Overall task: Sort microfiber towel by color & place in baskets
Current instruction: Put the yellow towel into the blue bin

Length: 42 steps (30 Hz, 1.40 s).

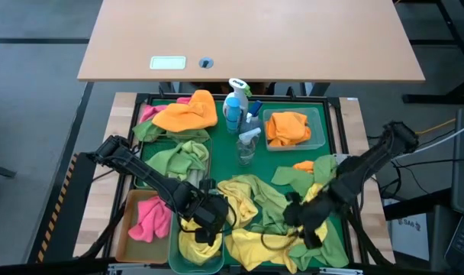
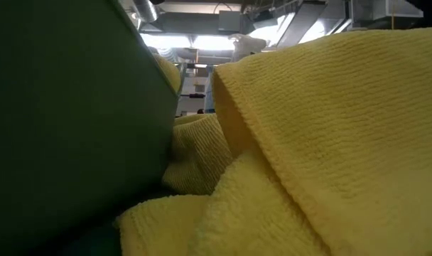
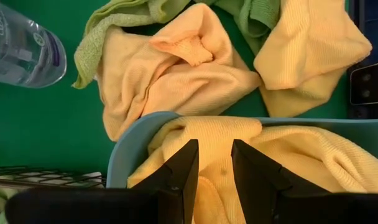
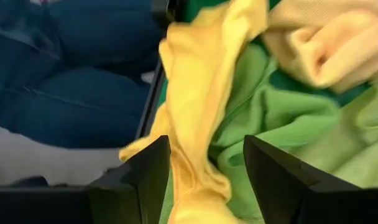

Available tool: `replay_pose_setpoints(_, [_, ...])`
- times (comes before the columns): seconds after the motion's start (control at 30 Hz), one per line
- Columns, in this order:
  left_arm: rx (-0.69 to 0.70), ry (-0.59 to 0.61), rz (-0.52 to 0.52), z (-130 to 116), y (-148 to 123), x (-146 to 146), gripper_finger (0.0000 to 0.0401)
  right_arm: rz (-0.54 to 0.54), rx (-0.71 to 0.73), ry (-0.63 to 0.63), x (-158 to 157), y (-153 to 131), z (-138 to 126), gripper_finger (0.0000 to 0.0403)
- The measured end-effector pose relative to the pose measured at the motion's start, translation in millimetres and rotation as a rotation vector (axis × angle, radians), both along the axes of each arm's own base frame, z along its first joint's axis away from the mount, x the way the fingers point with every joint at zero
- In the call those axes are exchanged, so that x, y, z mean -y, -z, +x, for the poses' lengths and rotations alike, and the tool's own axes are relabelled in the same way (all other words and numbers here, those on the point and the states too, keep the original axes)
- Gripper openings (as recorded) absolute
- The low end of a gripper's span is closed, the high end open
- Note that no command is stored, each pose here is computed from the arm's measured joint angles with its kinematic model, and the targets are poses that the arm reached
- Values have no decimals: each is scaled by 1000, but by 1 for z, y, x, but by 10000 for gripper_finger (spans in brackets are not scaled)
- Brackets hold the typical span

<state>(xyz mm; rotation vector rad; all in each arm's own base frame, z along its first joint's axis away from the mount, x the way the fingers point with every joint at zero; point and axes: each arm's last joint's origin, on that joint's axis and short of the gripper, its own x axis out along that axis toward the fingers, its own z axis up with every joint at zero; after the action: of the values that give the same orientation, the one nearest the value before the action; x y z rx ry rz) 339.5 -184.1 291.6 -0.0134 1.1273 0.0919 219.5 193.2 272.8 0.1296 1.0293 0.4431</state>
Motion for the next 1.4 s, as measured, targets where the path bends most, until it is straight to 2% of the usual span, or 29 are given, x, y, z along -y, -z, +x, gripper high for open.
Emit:
replay_pose_setpoints(0.2, [26,-1,-15,2,-1,1,92,-106,-49,-30,-27,31,-2,202])
replay_pose_setpoints(0.37, [63,2,-36,5,-3,4,92,-187,-61,-12,-36,52,3,202])
replay_pose_setpoints(0.7, [93,2,-53,7,-4,6,92,-163,-111,-46,-43,67,9,194])
replay_pose_setpoints(0.87, [94,4,-54,7,-4,6,92,-158,-116,-51,-44,69,9,140])
replay_pose_setpoints(1.1, [96,5,-55,7,-4,7,92,-150,-125,-60,-44,69,9,16])
replay_pose_setpoints(1.23, [113,27,-54,9,-6,8,92,-151,-123,-60,-44,63,10,21])
replay_pose_setpoints(1.4, [175,54,-71,13,-9,11,92,-212,-94,-103,-41,38,16,15])
